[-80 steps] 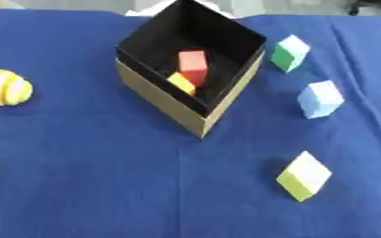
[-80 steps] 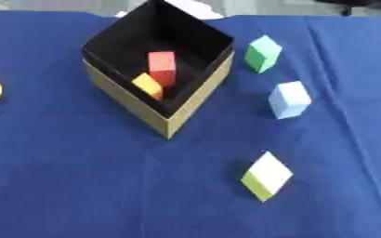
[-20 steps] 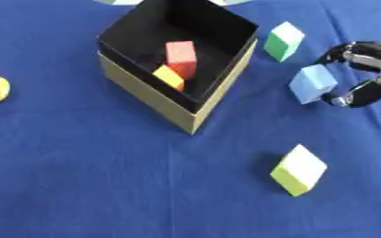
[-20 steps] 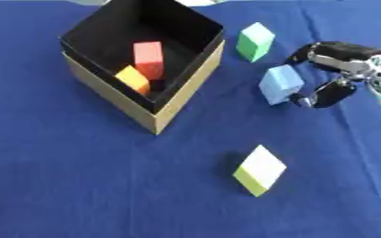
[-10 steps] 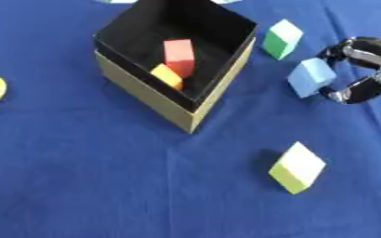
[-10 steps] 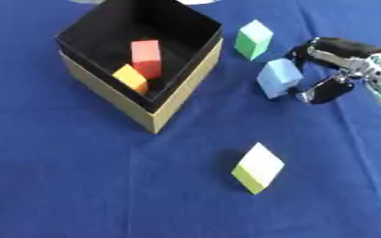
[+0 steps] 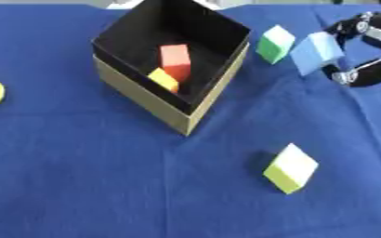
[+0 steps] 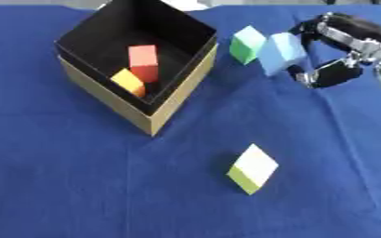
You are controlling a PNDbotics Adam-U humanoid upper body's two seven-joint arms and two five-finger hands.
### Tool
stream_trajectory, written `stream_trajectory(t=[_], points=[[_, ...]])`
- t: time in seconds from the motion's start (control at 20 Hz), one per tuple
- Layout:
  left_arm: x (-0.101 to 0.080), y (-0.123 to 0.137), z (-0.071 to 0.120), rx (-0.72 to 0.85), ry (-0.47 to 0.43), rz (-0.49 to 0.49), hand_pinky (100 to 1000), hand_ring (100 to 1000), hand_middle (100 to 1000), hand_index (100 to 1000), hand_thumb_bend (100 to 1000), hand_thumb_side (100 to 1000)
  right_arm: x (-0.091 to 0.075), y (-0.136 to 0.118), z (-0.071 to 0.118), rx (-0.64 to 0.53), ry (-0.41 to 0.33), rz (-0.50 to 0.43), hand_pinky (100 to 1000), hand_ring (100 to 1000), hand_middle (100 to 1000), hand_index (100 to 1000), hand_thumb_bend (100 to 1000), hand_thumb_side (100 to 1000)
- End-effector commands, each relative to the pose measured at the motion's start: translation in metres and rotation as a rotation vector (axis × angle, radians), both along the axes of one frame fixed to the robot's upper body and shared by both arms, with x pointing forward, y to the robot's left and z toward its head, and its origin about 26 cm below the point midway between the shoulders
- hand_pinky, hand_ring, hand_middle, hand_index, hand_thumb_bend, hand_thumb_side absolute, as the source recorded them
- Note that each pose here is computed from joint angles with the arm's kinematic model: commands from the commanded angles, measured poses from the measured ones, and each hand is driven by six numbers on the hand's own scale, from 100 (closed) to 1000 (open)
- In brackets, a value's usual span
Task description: Pick up objects on the table and place them in the box.
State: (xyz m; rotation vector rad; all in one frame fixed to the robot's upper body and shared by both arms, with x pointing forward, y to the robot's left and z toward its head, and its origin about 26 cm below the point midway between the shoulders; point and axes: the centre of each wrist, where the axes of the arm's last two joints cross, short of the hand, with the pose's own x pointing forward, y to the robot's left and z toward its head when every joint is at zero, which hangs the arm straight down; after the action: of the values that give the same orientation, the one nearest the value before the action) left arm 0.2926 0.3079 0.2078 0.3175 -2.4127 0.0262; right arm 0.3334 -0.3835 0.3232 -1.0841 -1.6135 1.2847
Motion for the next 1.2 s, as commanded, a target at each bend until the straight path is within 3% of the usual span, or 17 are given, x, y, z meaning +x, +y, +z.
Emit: stream_trajectory(t=[0.05, 0.3, 0.6, 0.9, 1.1, 1.2], points=[[-0.004, 0.003, 0.009, 0.031, -0.023, 0.004, 823, 855, 843, 895, 249, 748, -0.012, 0.013, 0.037, -0.052, -0.057, 0.044, 824, 728, 492, 525, 100, 100], [-0.003, 0.002, 0.01, 0.042, -0.02, -0.005, 822, 855, 843, 895, 253, 746, -0.004, 0.053, 0.068, -0.115, -0.042, 0.165, 831, 737, 526, 571, 100, 100], [-0.002, 0.0, 0.014, 0.054, -0.024, -0.024, 822, 855, 842, 896, 256, 743, 0.033, 0.105, 0.082, -0.175, 0.028, 0.272, 834, 744, 560, 615, 100, 100], [-0.001, -0.002, 0.016, 0.051, -0.034, -0.043, 820, 855, 840, 896, 258, 742, 0.076, 0.127, 0.068, -0.196, 0.08, 0.247, 832, 747, 567, 628, 100, 100], [0.0, -0.004, 0.018, 0.046, -0.04, -0.052, 819, 854, 840, 896, 258, 742, 0.091, 0.135, 0.054, -0.238, 0.102, 0.246, 833, 752, 577, 640, 106, 100], [0.0, -0.005, 0.018, 0.045, -0.042, -0.055, 819, 854, 839, 896, 258, 742, 0.095, 0.137, 0.049, -0.256, 0.111, 0.243, 837, 767, 613, 691, 142, 100]])
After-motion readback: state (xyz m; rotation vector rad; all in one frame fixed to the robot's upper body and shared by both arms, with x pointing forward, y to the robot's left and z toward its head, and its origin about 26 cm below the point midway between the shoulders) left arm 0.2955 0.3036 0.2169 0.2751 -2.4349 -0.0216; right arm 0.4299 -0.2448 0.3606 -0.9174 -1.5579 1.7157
